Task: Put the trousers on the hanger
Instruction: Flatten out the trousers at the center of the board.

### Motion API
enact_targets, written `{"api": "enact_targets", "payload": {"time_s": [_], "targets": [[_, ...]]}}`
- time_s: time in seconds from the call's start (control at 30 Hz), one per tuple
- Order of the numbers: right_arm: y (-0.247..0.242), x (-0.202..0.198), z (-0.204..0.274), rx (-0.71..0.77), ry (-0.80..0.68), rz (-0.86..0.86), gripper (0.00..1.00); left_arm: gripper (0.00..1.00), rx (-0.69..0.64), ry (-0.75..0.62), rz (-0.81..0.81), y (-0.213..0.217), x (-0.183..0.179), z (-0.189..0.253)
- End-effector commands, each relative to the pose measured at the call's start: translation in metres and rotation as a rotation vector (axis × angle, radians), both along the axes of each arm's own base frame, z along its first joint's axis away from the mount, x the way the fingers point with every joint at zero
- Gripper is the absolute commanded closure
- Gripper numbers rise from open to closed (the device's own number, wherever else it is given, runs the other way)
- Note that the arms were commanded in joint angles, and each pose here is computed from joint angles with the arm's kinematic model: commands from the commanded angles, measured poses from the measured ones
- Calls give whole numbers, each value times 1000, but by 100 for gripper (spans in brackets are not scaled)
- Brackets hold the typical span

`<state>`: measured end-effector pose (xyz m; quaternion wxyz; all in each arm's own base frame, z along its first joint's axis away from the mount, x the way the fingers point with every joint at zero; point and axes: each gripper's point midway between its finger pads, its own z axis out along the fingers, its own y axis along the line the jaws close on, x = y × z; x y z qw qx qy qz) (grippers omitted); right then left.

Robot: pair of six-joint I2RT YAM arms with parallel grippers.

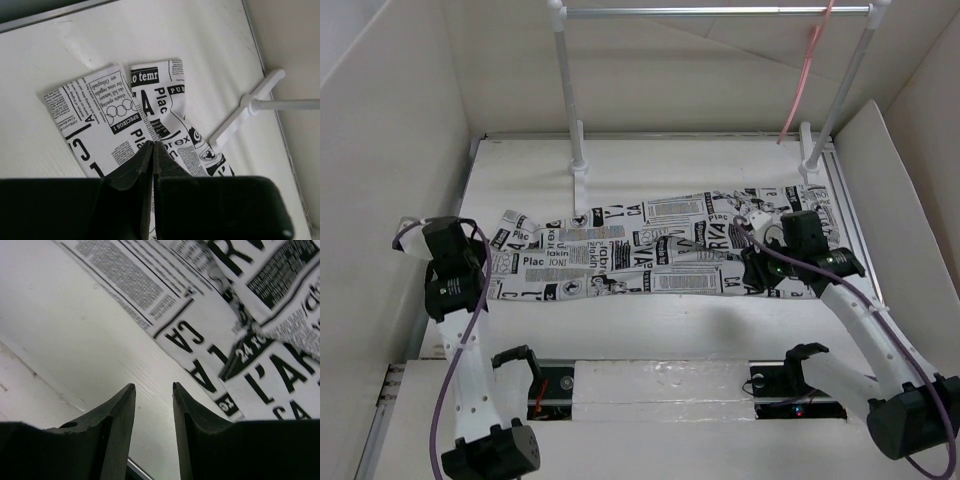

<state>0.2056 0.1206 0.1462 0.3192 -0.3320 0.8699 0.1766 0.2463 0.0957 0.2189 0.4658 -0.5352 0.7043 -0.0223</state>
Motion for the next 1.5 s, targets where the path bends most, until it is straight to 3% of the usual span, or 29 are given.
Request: {"api": "enact_targets", "payload": {"time_s": [0.0, 0.07, 0.1, 0.2, 0.37, 0.5, 0.63, 0.7, 0.77, 1.07, 1.27, 1.37, 1.4, 1.47], "targets": [[-26, 9, 7, -39, 2, -106, 59, 100, -18, 99, -70, -18, -11, -35], [-44, 16, 7, -58, 10, -202, 59, 100, -76, 149, -101, -31, -17, -79], [-52, 17, 6, -67, 22, -238, 59, 100, -87, 112, -97, -31, -10, -74], [-104, 20, -7, -181, 91, -469, 57, 69, -173, 92, -83, -37, 5, -80], [-156, 19, -34, -211, 204, -737, 57, 65, -261, -27, -220, -65, 24, -80], [-220, 16, -46, -146, 226, -1101, 57, 59, -189, -29, -300, -72, 24, -77], [-253, 11, -58, -33, 280, -1330, 53, 54, -158, -14, -360, -75, 23, -76], [-263, 9, -65, -7, 321, -1395, 52, 53, -171, -31, -400, -83, 23, -75], [-276, 9, -68, 6, 322, -1446, 44, 53, -182, -32, -425, -87, 22, -73], [-290, 4, -112, 9, 450, -1478, 44, 52, -161, 49, -423, -85, 19, -91], [-291, 12, -135, 57, 433, -1477, 54, 55, -268, 147, -303, -74, 6, -125], [-293, 21, -134, 80, 393, -1462, 66, 54, -310, 198, -232, -69, 4, -137], [-291, 20, -136, 88, 400, -1455, 82, 54, -316, 221, -210, -67, 2, -142], [-287, 17, -137, 95, 424, -1454, 95, 50, -297, 281, -119, -55, -7, -151]]}}
